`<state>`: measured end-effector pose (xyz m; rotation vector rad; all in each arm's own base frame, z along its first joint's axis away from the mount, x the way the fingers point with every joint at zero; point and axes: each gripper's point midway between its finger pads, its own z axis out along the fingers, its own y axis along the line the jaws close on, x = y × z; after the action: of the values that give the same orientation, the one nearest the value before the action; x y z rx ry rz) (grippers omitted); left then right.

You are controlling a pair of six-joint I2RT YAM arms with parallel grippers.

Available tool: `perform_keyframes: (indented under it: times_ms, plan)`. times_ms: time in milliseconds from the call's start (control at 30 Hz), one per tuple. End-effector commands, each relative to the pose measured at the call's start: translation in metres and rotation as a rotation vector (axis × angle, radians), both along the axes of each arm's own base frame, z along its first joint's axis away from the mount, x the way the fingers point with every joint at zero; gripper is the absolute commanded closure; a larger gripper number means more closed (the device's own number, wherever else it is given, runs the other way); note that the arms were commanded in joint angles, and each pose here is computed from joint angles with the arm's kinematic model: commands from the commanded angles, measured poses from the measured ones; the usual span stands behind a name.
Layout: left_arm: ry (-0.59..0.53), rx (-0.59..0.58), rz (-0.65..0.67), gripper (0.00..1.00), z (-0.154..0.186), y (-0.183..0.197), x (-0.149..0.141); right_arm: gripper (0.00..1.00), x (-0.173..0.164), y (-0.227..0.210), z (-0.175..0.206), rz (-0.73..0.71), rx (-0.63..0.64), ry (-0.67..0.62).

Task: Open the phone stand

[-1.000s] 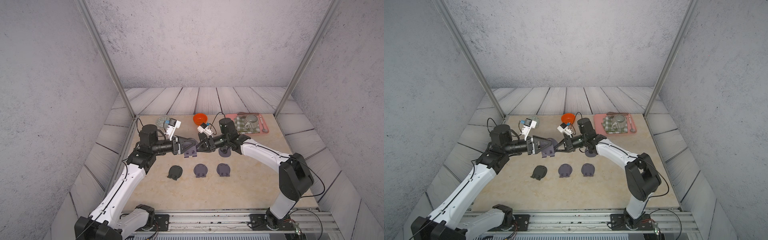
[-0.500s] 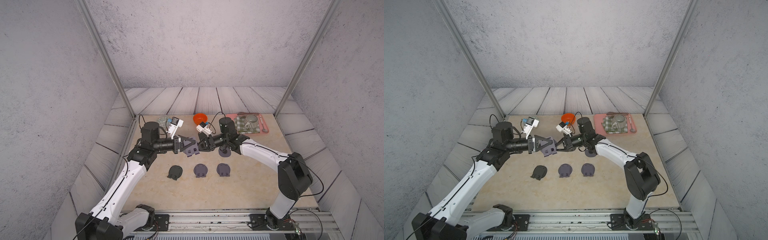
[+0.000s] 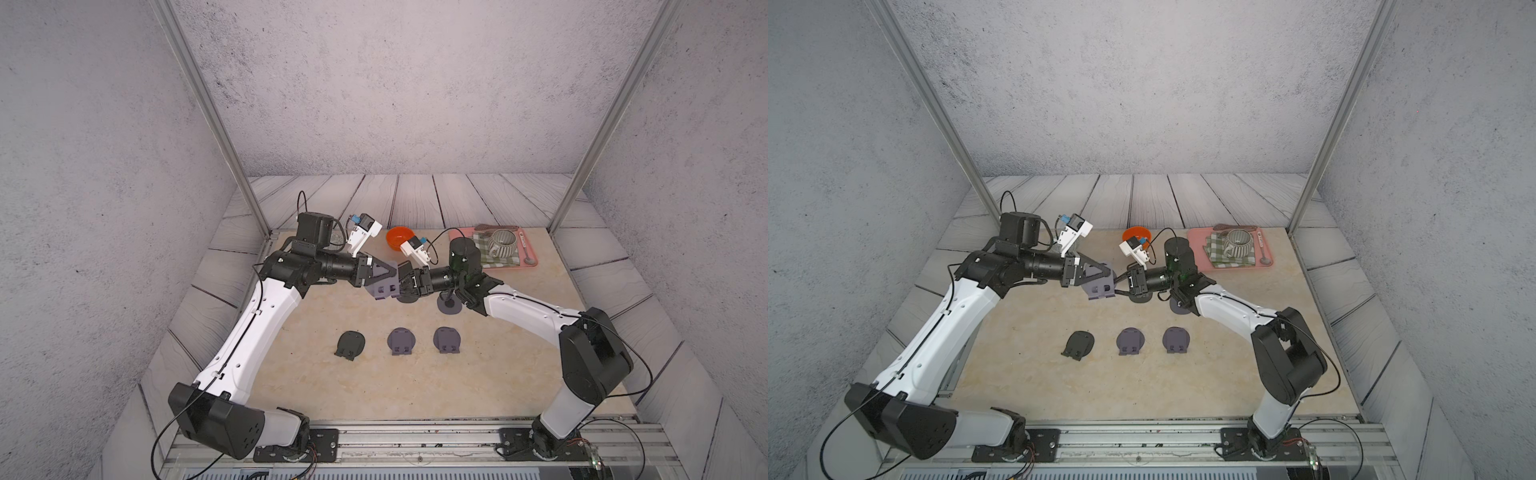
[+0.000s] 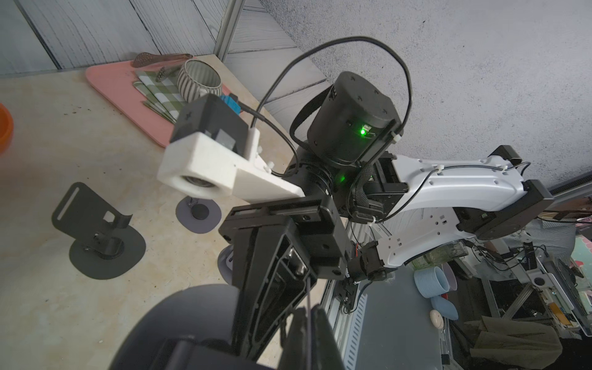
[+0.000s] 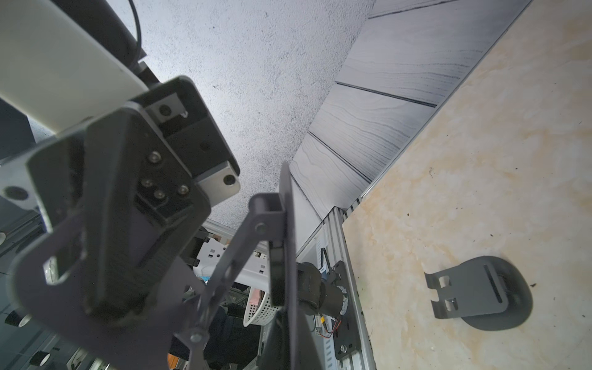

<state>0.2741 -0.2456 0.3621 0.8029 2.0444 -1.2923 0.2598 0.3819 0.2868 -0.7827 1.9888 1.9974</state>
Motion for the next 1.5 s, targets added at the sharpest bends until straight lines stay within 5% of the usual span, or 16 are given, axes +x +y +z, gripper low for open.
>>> perform_keyframes:
  times_ms: [0, 367, 867, 1100, 1467]
  plan:
    - [-0.456, -0.037, 0.13, 1.0, 0.089, 0.02, 0.039, 1.0, -0.037, 0.002, -0.064, 0.089, -0.154, 0.211]
    - [-0.497, -0.09, 0.256, 1.0, 0.118, 0.043, 0.07, 1.0, -0.045, 0.005, -0.076, 0.089, -0.173, 0.248]
    - [-0.725, 0.051, 0.306, 1.0, 0.12, 0.05, 0.059, 1.0, -0.036, 0.012, -0.104, 0.056, -0.182, 0.4]
    - [-0.666, 0.06, 0.207, 1.0, 0.103, 0.037, 0.063, 1.0, -0.034, 0.012, -0.105, 0.029, -0.193, 0.392]
    - [-0.509, 0.177, 0.136, 1.0, 0.031, 0.029, 0.069, 1.0, -0.022, 0.013, -0.097, -0.033, -0.248, 0.316]
